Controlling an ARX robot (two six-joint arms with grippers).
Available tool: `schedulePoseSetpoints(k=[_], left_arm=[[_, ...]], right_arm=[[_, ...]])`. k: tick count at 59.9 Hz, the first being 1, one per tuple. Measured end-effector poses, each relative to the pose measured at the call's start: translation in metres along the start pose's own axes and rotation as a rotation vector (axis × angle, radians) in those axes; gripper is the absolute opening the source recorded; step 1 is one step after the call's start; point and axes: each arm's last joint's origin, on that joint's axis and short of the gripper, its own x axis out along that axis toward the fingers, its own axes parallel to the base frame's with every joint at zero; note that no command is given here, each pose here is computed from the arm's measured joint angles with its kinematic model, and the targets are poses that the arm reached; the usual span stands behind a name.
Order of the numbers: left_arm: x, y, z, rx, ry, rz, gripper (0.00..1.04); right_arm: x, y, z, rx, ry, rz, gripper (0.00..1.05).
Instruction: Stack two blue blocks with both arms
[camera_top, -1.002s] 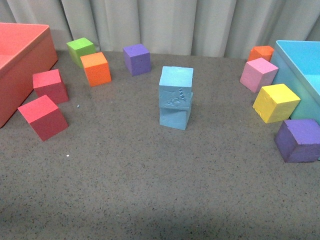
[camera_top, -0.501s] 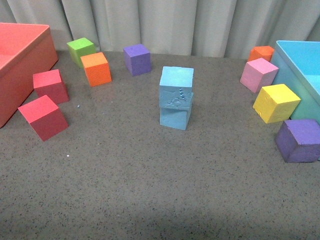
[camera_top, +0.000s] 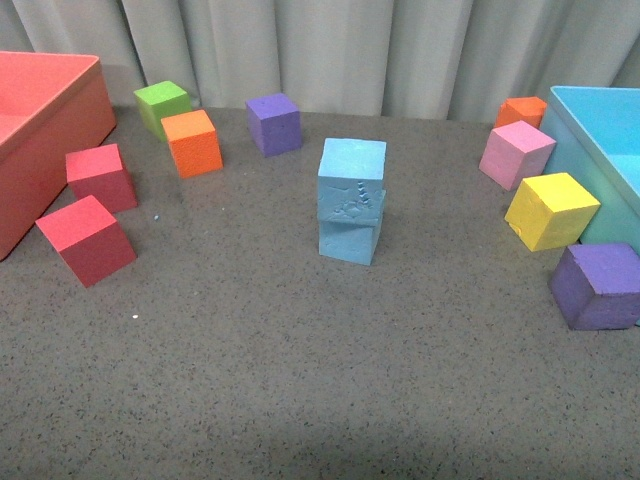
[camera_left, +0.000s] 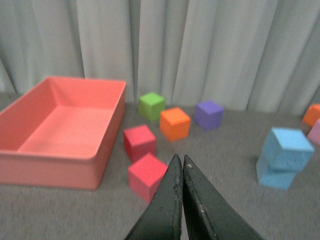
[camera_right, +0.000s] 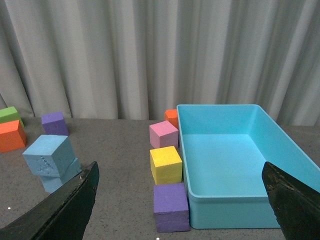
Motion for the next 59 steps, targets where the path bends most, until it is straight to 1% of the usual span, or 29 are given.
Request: schedulePoseSetpoints(k=[4, 11, 13, 18, 19, 22, 23, 27, 31, 36, 37, 39, 41, 44, 59], left_arm=[[-0.0042, 0.0, 0.0013, 0.001, -0.025, 0.0, 0.04], [-0.0046, 0.0, 0.0013, 0.0, -0.026, 0.0, 0.04], [-0.0046, 0.0, 0.0012, 0.001, -0.026, 0.0, 0.09], [-0.0046, 0.0, 0.0013, 0.001, -0.027, 0.0, 0.25], [-0.0046, 0.0, 0.0013, 0.001, -0.027, 0.0, 0.27], [-0.0046, 0.0, 0.0013, 0.001, -0.027, 0.0, 0.37], [-0.0046, 0.0, 0.0013, 0.001, -0.027, 0.0, 0.39], [-0.0046, 0.0, 0.0013, 0.001, -0.027, 0.0, 0.55], [-0.0046, 0.0, 0.0013, 0.001, -0.027, 0.0, 0.66], [-0.0046, 0.0, 0.0013, 0.001, -0.027, 0.0, 0.84], [-0.0046, 0.0, 0.0013, 0.001, -0.027, 0.0, 0.89], [-0.0046, 0.0, 0.0013, 0.001, -0.027, 0.0, 0.96], [-0.0046, 0.0, 0.0013, 0.002, -0.027, 0.0, 1.0], [-0.0046, 0.0, 0.0013, 0.002, -0.027, 0.0, 0.97], [-0.0046, 0.0, 0.0013, 0.002, -0.027, 0.0, 0.98]], right_arm=[[0.0, 0.0, 0.0, 0.0, 0.0, 0.0, 0.95], [0.0, 0.0, 0.0, 0.0, 0.0, 0.0, 0.95], [0.0, 0.0, 0.0, 0.0, 0.0, 0.0, 0.95], [0.0, 0.0, 0.0, 0.0, 0.0, 0.0, 0.95], [0.0, 0.0, 0.0, 0.0, 0.0, 0.0, 0.95], [0.0, 0.0, 0.0, 0.0, 0.0, 0.0, 0.95], [0.0, 0.0, 0.0, 0.0, 0.0, 0.0, 0.95], [0.0, 0.0, 0.0, 0.0, 0.0, 0.0, 0.95], [0.0, 0.0, 0.0, 0.0, 0.0, 0.0, 0.95], [0.0, 0.0, 0.0, 0.0, 0.0, 0.0, 0.95], [0.0, 0.0, 0.0, 0.0, 0.0, 0.0, 0.95], [0.0, 0.0, 0.0, 0.0, 0.0, 0.0, 0.95], [0.0, 0.0, 0.0, 0.0, 0.0, 0.0, 0.95], [0.0, 0.0, 0.0, 0.0, 0.0, 0.0, 0.95], [0.0, 0.0, 0.0, 0.0, 0.0, 0.0, 0.95]])
